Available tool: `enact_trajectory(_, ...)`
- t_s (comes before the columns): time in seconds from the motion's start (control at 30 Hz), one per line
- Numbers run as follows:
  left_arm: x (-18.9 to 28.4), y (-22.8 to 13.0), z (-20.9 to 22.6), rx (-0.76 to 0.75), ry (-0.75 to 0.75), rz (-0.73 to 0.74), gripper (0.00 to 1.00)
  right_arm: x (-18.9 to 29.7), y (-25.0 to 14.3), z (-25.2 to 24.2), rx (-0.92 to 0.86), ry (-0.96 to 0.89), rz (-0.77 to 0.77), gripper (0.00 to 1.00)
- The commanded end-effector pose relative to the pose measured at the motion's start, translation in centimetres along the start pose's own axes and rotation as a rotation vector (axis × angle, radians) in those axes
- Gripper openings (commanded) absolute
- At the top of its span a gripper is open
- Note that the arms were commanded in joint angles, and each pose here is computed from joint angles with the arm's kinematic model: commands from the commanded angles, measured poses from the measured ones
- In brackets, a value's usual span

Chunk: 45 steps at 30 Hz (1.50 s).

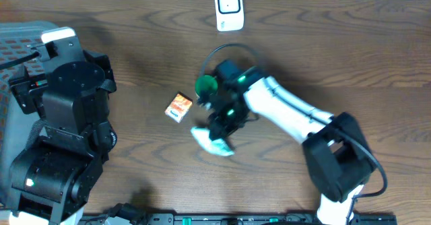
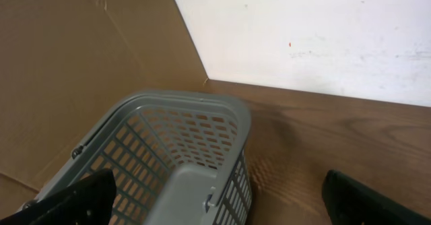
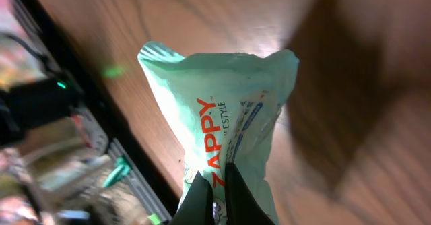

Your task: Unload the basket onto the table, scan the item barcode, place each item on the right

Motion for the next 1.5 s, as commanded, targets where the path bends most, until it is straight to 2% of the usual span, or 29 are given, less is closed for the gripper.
enact_trajectory(0.0,0.0,0.2,0.2,0.018,0.006,-0.004,0.98,2.2,-0.8,-1.7,-0.07,0.096,-0.082,0.01)
enact_trajectory(0.1,0.0,0.2,0.2,0.018,0.006,-0.005,0.98,2.7,-2.1,-4.7,-0.15,0.097,-0.113,0.01)
enact_trajectory(0.37,0.0,0.2,0.2,0.018,0.006,-0.004,0.98,1.1,-4.5,-8.0,-0.161,0.108,-0.159,0.01)
enact_trajectory(0.6,0.0,0.2,0.2,0.018,0.006,-0.005,0.98,1.6,-5.6,-10.4,-0.251,-0.062,-0.123,0.01)
enact_trajectory(0.87,0.0,0.2,0.2,0.018,0.006,-0.004,0.98,2.9,-6.6,-12.5,-0.306,-0.151,-0.134,0.03)
enact_trajectory(0.93,0.0,0.2,0.2,0.018,0.006,-0.004,0.98,3.1,-6.9,-13.0,-0.317,-0.182,-0.128,0.11)
enact_trajectory(1.0,0.0,0.2,0.2,0.018,0.006,-0.005,0.98,3.3,-6.9,-13.2,-0.317,-0.185,-0.135,0.22)
enact_trajectory(1.03,0.0,0.2,0.2,0.018,0.006,-0.004,0.98,3.3,-6.9,-13.2,-0.314,-0.188,-0.14,0.34)
enact_trajectory(1.07,0.0,0.2,0.2,0.018,0.006,-0.004,0.98,3.3,-6.8,-13.3,-0.311,-0.19,-0.144,0.52)
enact_trajectory(1.13,0.0,0.2,0.2,0.018,0.006,-0.005,0.98,3.3,-6.7,-13.2,-0.305,-0.184,-0.152,0.8)
enact_trajectory(1.2,0.0,0.2,0.2,0.018,0.006,-0.004,0.98,3.3,-6.4,-13.0,-0.286,-0.145,-0.173,0.96)
enact_trajectory(1.23,0.0,0.2,0.2,0.018,0.006,-0.005,0.98,3.3,-6.3,-12.7,-0.258,-0.115,-0.188,0.99)
enact_trajectory(1.33,0.0,0.2,0.2,0.018,0.006,-0.004,0.98,3.3,-5.7,-11.9,-0.178,-0.021,-0.239,0.99)
enact_trajectory(1.47,0.0,0.2,0.2,0.018,0.006,-0.004,0.98,2.9,-5.9,-11.7,-0.177,-0.032,-0.211,0.99)
Point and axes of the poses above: each gripper's point midway between its finger pads, its own x axis back along the fingers, its own z axis along the line the jaws close on, y = z × x, the point moved 9 cm from there along x, back along the fingers, and after that the axes turned 14 degrees about x, right-handed, at the moved point
